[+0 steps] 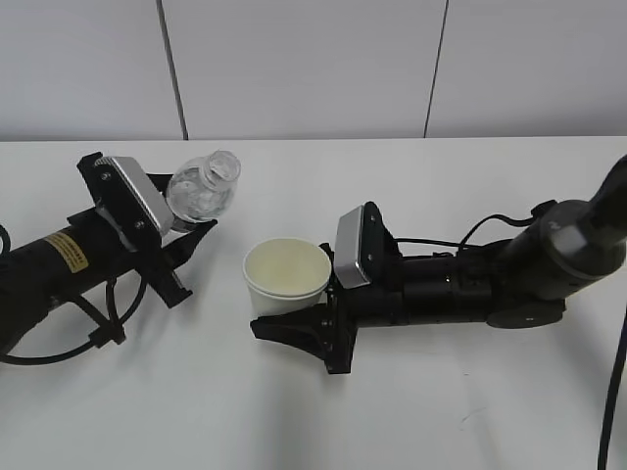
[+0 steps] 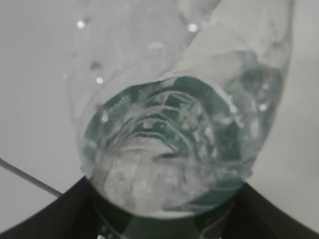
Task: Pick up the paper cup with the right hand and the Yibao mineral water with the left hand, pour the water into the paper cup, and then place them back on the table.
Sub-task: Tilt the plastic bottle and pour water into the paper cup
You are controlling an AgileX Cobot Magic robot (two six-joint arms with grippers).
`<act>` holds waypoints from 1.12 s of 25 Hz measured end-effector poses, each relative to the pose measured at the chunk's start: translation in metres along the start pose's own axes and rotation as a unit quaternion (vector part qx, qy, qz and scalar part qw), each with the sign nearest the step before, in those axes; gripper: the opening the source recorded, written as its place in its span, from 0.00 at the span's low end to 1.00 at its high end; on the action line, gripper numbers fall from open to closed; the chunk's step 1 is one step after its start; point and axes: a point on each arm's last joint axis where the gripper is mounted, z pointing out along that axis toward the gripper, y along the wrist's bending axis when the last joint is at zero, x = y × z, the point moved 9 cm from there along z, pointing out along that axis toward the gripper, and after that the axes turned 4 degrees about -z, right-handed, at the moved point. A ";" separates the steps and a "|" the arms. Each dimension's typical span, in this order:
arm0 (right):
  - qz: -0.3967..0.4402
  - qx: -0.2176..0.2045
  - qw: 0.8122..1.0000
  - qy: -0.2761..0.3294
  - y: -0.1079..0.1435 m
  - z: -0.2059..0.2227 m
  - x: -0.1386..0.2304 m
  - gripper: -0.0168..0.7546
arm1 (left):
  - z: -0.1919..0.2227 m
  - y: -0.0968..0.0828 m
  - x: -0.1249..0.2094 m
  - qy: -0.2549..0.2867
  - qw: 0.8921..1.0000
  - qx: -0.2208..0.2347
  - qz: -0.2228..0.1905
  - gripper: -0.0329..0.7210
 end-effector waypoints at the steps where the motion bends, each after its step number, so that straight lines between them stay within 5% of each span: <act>1: 0.005 -0.004 1.000 -0.001 0.000 0.002 0.000 0.66 | 0.000 0.000 0.000 0.000 1.000 0.000 0.012 0.58; 15: -0.020 -0.052 0.998 0.009 0.000 0.012 0.006 0.66 | 0.000 0.000 0.000 -0.001 0.987 0.000 0.162 0.58; 21: -0.053 -0.084 0.995 0.032 -0.005 0.015 0.005 0.66 | 0.000 0.001 -0.001 -0.001 0.982 -0.001 0.187 0.57; 28: -0.054 -0.074 0.994 0.066 -0.013 0.016 0.014 0.66 | 0.003 0.005 -0.004 -0.005 0.970 -0.007 0.243 0.56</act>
